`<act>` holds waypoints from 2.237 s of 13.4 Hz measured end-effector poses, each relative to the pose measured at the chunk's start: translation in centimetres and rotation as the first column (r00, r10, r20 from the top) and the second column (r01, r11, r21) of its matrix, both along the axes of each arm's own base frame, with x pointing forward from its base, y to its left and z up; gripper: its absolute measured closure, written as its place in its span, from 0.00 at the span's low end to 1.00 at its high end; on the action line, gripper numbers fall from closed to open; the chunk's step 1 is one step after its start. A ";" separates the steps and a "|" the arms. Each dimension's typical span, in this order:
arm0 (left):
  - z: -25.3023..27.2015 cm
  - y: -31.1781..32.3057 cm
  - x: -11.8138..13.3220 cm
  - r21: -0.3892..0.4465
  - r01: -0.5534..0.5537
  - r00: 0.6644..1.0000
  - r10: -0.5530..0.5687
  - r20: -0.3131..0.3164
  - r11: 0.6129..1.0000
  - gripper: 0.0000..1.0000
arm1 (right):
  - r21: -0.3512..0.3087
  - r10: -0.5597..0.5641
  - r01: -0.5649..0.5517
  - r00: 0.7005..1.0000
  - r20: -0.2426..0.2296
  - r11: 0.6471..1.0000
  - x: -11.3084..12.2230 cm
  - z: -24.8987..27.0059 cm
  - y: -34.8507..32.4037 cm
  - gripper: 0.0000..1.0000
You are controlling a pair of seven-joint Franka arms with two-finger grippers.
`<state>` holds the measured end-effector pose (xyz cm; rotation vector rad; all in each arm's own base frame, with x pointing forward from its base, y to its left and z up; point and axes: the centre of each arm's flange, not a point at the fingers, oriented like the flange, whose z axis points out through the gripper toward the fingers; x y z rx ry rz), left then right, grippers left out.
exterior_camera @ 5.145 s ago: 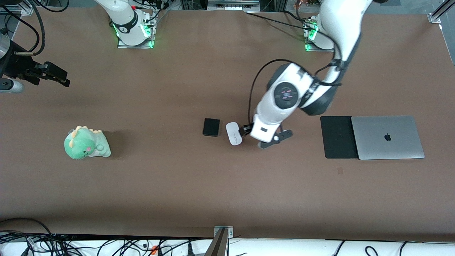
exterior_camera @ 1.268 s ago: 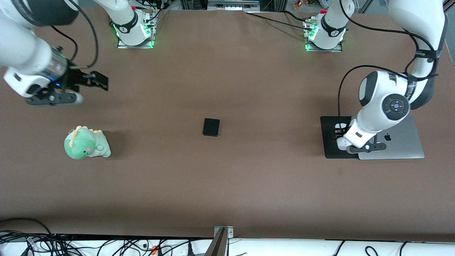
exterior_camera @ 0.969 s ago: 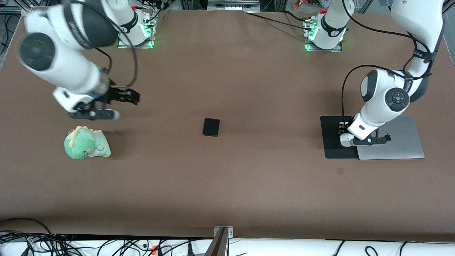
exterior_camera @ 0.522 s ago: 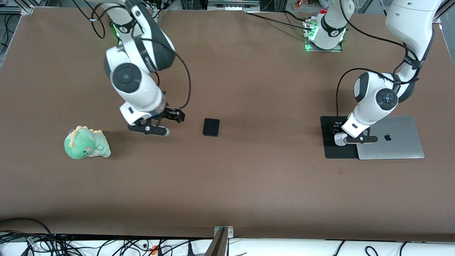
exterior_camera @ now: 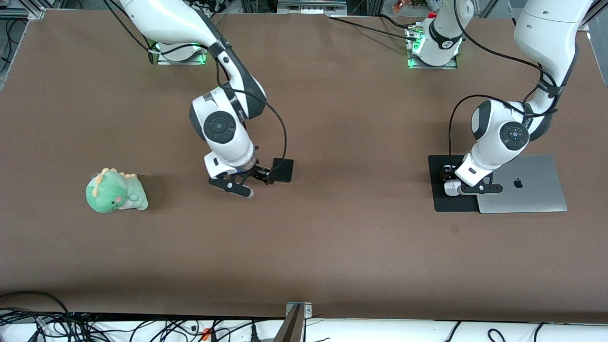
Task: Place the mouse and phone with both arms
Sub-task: 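Carry the mouse onto the black pad while the right gripper reaches the phone, then release the mouse and raise the left gripper while the right gripper grasps the phone, then carry the black phone toward the green plush toy with the right gripper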
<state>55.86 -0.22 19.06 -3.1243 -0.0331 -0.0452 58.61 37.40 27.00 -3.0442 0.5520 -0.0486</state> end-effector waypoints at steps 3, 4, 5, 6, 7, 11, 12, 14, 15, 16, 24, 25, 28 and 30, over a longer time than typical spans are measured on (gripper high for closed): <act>2.6 0.3 1.3 0.009 -0.001 0.999 0.000 0.033 1.000 0.00 | -0.009 0.039 -0.039 0.999 -0.001 0.999 -1.5 -1.9 2.4 0.00; 4.4 0.4 1.9 0.018 -0.001 0.999 0.000 0.036 1.000 0.00 | -0.012 0.065 -0.065 0.998 0.017 0.998 -2.0 -2.3 3.3 0.00; 6.8 0.6 2.5 0.030 -0.004 1.000 0.003 0.030 1.000 0.00 | -0.020 0.089 -0.089 0.996 0.028 0.996 -2.4 -2.8 4.1 0.00; 9.7 0.8 3.2 0.044 -0.009 1.000 0.008 0.017 0.999 0.00 | -0.028 0.108 -0.107 0.994 0.032 0.994 -2.9 -3.4 4.7 0.00; 12.8 1.1 3.7 0.059 -0.015 1.000 0.015 0.001 0.998 0.00 | -0.030 0.122 -0.121 0.992 0.037 0.992 -3.3 -4.0 5.3 0.00; 26.7 1.5 4.7 0.095 -0.035 0.998 0.040 -0.045 0.995 0.00 | -0.039 0.170 -0.167 0.983 0.068 0.985 -4.1 -6.0 6.6 0.00; 30.0 1.4 4.4 0.097 -0.043 0.998 0.047 -0.044 0.994 0.00 | -0.051 0.187 -0.183 0.979 0.075 0.982 -4.3 -6.2 6.8 0.00; 35.3 1.1 3.5 0.085 -0.056 0.998 0.059 -0.035 0.995 0.00 | -0.062 0.209 -0.204 0.975 0.082 0.977 -4.4 -6.5 7.0 0.00; 37.1 1.0 3.1 0.078 -0.059 0.998 0.062 -0.031 0.995 0.00 | -0.065 0.220 -0.215 0.972 0.082 0.974 -4.5 -6.7 7.0 0.00; 38.3 0.9 2.9 0.067 -0.062 0.998 0.064 -0.025 0.996 0.00 | -0.065 0.235 -0.230 0.968 0.085 0.971 -4.7 -7.0 7.2 0.00; 39.7 0.5 3.6 -0.018 -0.076 0.997 0.076 -0.006 0.997 0.00 | -0.062 0.285 -0.280 0.954 0.095 0.958 -5.8 -9.9 6.6 0.00; 39.5 0.6 3.7 -0.038 -0.082 0.997 0.082 -0.010 0.996 0.00 | -0.059 0.287 -0.282 0.953 0.101 0.958 -6.1 -10.3 6.5 0.00; 39.2 2.0 3.9 -0.052 -0.110 0.994 0.109 -0.017 0.993 0.00 | -0.058 0.290 -0.285 0.951 0.105 0.957 -6.2 -10.5 6.4 0.01; 39.2 3.2 3.8 -0.052 -0.127 0.992 0.126 -0.015 0.991 0.00 | -0.059 0.294 -0.289 0.950 0.108 0.955 -6.2 -10.1 6.4 0.18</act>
